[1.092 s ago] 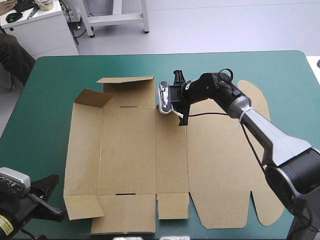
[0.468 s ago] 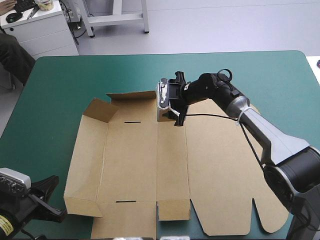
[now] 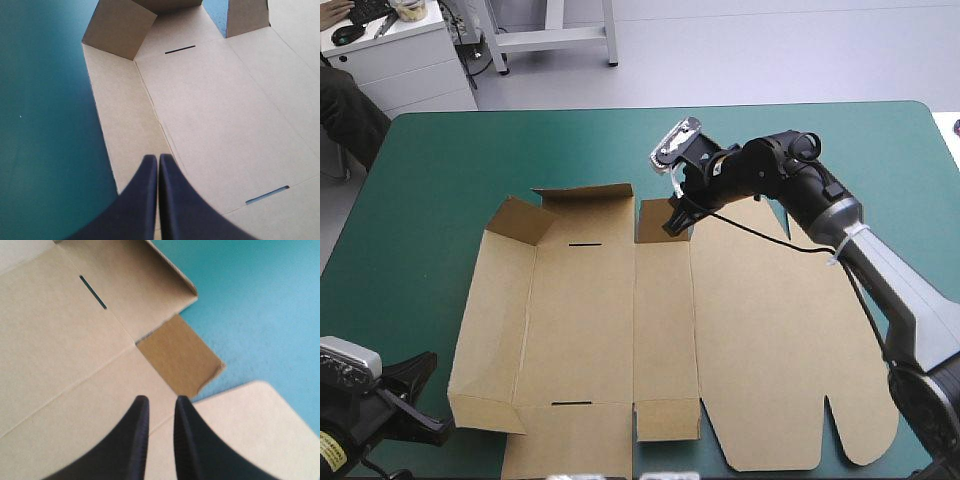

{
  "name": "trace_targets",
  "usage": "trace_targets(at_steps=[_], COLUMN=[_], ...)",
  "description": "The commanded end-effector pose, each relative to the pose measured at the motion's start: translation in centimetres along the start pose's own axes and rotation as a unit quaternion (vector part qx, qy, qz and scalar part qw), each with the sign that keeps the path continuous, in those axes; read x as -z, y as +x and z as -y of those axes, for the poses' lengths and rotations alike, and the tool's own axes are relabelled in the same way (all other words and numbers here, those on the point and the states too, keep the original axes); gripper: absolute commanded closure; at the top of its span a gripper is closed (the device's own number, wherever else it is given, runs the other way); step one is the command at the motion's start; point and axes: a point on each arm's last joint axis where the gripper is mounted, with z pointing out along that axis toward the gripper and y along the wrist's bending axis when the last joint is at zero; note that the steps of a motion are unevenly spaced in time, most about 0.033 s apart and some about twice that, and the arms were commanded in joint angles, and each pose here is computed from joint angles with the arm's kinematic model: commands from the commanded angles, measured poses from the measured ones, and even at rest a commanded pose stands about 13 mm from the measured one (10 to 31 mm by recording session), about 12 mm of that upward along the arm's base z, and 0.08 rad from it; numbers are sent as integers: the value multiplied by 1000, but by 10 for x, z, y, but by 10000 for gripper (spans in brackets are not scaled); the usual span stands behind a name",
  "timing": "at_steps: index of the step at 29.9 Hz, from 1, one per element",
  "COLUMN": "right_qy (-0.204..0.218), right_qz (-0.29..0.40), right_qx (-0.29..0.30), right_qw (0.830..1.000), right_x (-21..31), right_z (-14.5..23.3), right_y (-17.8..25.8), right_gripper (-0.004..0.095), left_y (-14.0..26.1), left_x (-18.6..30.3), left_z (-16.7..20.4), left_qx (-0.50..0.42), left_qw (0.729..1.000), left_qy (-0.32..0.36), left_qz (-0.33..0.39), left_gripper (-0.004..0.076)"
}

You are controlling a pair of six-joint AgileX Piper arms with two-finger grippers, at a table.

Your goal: Fold the box

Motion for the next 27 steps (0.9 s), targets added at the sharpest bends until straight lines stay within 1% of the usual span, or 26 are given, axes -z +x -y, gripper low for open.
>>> trace_targets(at_steps=[1, 2, 5, 8, 11, 16, 20, 24, 27], right_qy=[51, 63, 97, 116, 119, 130, 140, 147, 148], right_qz=[7, 0, -19, -43, -58, -50, -56, -61, -57], right_qx=[-51, -69, -92, -123, -140, -175, -205, -216, -221], right_qw=[997, 996, 991, 985, 981, 975, 967, 963, 962], right_x=[37, 38, 45, 56, 67, 83, 91, 102, 112], right_z=[5, 6, 11, 13, 14, 12, 8, -3, -17], right_y=[-4, -2, 3, 9, 16, 35, 64, 98, 121], right_gripper=[927, 923, 922, 923, 923, 923, 923, 923, 923], left_y=[-13, -13, -13, -13, -13, -14, -15, -20, -31], left_x=[5, 5, 5, 5, 5, 4, 0, -11, -23], left_z=[1, 1, 1, 1, 1, 1, 1, 3, 7], left_qx=[4, 4, 3, 3, 3, 2, 12, 6, 1], left_qw=[999, 999, 999, 999, 999, 999, 999, 1000, 1000], left_qy=[4, 4, 2, 2, 2, 2, 0, -7, -7], left_qz=[42, 42, 42, 42, 42, 41, 32, 11, -3], left_gripper=[734, 734, 734, 734, 734, 734, 734, 734, 734])
